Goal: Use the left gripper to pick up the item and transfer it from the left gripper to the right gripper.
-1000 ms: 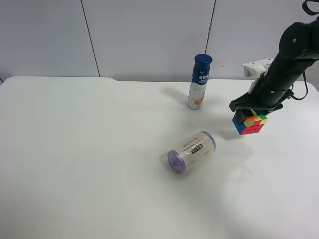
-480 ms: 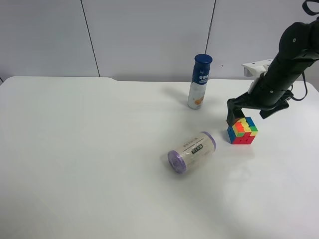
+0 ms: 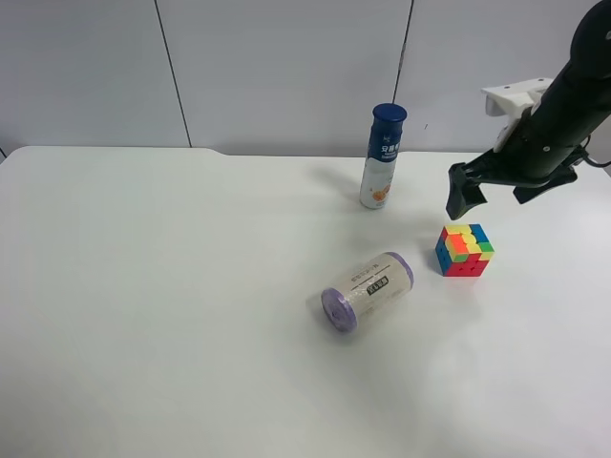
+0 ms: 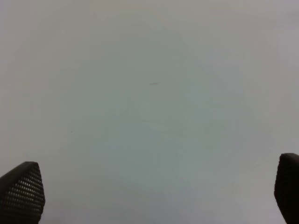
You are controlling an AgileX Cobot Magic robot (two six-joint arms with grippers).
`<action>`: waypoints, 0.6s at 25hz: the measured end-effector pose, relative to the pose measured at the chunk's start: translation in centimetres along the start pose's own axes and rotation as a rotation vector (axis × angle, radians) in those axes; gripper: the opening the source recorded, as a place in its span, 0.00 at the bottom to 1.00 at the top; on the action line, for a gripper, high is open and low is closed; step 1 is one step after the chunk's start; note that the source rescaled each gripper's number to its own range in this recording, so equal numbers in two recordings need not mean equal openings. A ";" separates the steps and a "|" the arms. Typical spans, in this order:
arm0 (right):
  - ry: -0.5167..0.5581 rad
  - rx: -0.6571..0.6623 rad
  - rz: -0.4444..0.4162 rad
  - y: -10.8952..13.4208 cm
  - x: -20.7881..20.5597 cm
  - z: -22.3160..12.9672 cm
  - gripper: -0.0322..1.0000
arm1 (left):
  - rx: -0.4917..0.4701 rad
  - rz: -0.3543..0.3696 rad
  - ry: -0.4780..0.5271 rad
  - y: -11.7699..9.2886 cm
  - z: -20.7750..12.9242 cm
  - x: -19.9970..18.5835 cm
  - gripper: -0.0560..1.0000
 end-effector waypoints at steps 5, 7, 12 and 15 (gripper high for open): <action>-0.039 0.006 0.005 0.4 -4.4 -0.8 1.00 | 0.000 0.000 0.000 0.0 0.0 0.0 1.00; -0.044 0.014 0.008 0.5 -6.3 -1.5 1.00 | 0.000 0.000 0.000 0.0 0.0 0.0 1.00; -0.083 0.020 0.015 1.0 -11.3 -3.6 1.00 | 0.000 0.000 0.000 0.0 0.0 0.0 1.00; -0.121 0.028 0.017 1.2 -13.8 -4.9 1.00 | 0.000 0.000 0.000 0.0 0.0 0.0 1.00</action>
Point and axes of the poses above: a point on each arm's last joint axis where the gripper is mounted, x pointing out along that axis toward the gripper, y along the wrist's bending axis when the last joint is at zero, z = x × y, the point moved 1 cm from there along x, pointing out along that axis toward the gripper, and after that the axes turned 8 degrees about x, right-handed, at the moved point
